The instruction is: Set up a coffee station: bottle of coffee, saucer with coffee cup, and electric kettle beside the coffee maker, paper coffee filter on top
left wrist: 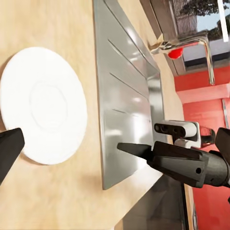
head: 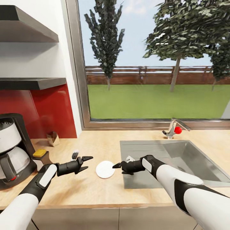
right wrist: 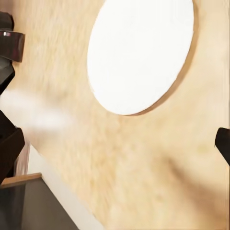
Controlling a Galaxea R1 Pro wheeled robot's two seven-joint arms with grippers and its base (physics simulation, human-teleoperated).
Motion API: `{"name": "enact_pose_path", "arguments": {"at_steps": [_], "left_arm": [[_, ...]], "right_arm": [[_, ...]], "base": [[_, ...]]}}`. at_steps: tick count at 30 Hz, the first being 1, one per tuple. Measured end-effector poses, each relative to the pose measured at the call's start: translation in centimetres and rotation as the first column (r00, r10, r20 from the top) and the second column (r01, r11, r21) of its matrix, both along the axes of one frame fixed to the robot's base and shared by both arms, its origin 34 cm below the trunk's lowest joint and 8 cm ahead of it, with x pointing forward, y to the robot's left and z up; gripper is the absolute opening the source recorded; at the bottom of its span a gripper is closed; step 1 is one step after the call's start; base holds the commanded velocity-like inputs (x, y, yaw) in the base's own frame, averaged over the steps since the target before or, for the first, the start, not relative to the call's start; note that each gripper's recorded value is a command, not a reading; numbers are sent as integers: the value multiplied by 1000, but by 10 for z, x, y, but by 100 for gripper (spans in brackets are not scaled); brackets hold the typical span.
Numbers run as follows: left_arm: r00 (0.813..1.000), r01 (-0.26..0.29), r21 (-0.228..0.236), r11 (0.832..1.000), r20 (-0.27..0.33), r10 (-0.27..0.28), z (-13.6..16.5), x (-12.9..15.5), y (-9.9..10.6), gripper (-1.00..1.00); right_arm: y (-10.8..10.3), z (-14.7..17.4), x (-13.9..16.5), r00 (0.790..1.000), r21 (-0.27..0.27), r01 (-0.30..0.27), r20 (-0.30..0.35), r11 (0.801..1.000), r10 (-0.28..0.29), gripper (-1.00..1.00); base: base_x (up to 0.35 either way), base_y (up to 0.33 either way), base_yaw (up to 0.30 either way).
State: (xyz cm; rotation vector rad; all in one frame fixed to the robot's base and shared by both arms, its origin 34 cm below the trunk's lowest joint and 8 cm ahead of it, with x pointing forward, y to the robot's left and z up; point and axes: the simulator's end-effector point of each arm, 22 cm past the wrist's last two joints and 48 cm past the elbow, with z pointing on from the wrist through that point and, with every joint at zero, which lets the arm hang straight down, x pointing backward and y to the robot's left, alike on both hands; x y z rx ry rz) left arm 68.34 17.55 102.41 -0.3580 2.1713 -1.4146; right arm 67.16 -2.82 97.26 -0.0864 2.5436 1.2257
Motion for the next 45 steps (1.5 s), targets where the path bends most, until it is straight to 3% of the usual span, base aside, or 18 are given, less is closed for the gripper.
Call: {"name": "enact_pose_path", "arguments": {"at_steps": [23, 36, 45], "left_arm": [[1000, 10, 0, 1000, -14, -10, -6, -3, -6, 100], [1000, 12, -1, 1000, -16, -12, -7, -3, -11, 100], [1000, -19, 55, 998, 9, 18, -27, 1, -10, 100]], "right_arm": [[0, 1, 0, 1000, 4, 1, 0, 1000, -1, 100], [35, 1, -15, 999, 32, -43, -11, 999, 43, 100], [44, -7, -27, 998, 40, -55, -32, 998, 56, 100]], "base": [[38, 0, 0], [113, 0, 0], [0, 0, 0]]}}
